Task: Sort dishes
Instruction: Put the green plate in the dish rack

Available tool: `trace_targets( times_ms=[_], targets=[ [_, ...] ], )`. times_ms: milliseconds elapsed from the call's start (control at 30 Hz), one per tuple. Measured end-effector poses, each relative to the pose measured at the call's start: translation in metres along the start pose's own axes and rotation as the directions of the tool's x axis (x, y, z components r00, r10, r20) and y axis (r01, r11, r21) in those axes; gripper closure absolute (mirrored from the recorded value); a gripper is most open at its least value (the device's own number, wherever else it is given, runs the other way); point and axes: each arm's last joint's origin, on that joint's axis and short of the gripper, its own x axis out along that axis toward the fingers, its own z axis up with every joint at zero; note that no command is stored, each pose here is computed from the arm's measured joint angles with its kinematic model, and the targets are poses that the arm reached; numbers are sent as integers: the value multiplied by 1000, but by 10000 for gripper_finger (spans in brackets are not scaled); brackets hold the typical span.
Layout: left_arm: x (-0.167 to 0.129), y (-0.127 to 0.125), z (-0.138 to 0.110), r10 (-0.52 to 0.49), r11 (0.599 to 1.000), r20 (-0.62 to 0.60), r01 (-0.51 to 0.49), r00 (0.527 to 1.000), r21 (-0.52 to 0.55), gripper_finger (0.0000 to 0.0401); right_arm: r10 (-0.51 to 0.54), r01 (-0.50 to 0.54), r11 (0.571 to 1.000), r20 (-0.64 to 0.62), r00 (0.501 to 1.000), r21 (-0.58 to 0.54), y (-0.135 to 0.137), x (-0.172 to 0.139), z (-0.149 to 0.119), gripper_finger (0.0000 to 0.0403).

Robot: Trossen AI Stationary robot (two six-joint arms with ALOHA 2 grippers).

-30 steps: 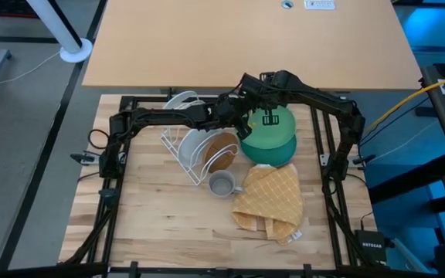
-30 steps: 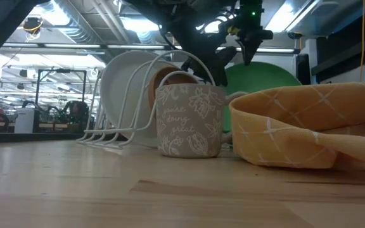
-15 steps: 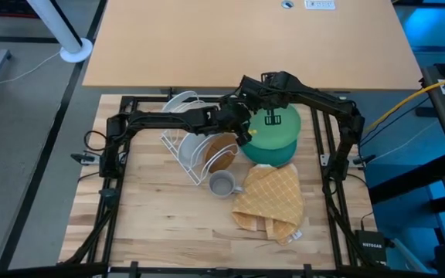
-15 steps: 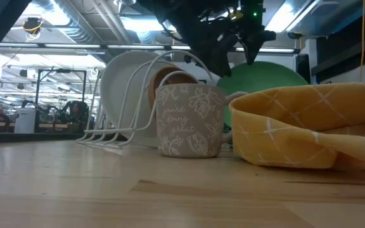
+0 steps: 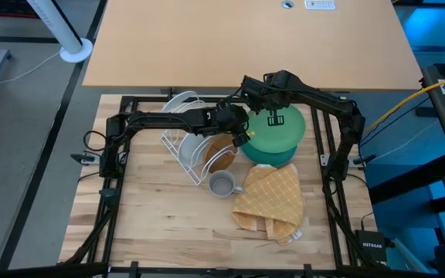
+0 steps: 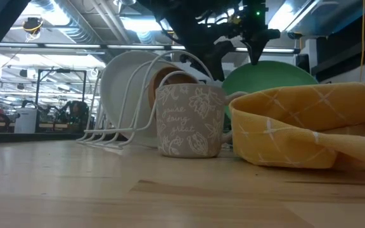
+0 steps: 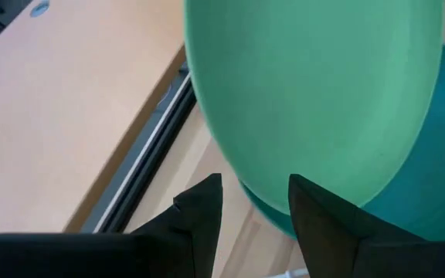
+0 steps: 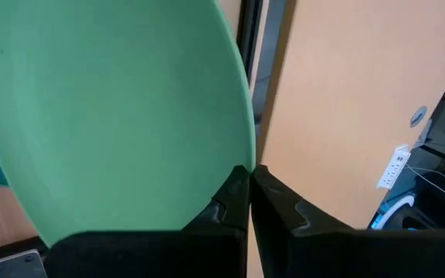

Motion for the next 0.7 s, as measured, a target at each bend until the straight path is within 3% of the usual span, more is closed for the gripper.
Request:
trace_targets(
  times_ms=[433,700],
  targets=[
    [6,13,-1,24,995,-11,-25,1000,-96,260,37,-37,999,22,999,1,1,-1,0,393],
    [6,10,-1,-50,979,-4,49,999,-196,260,36,-36,999,23,999,1,1,-1,0,393]
  ],
)
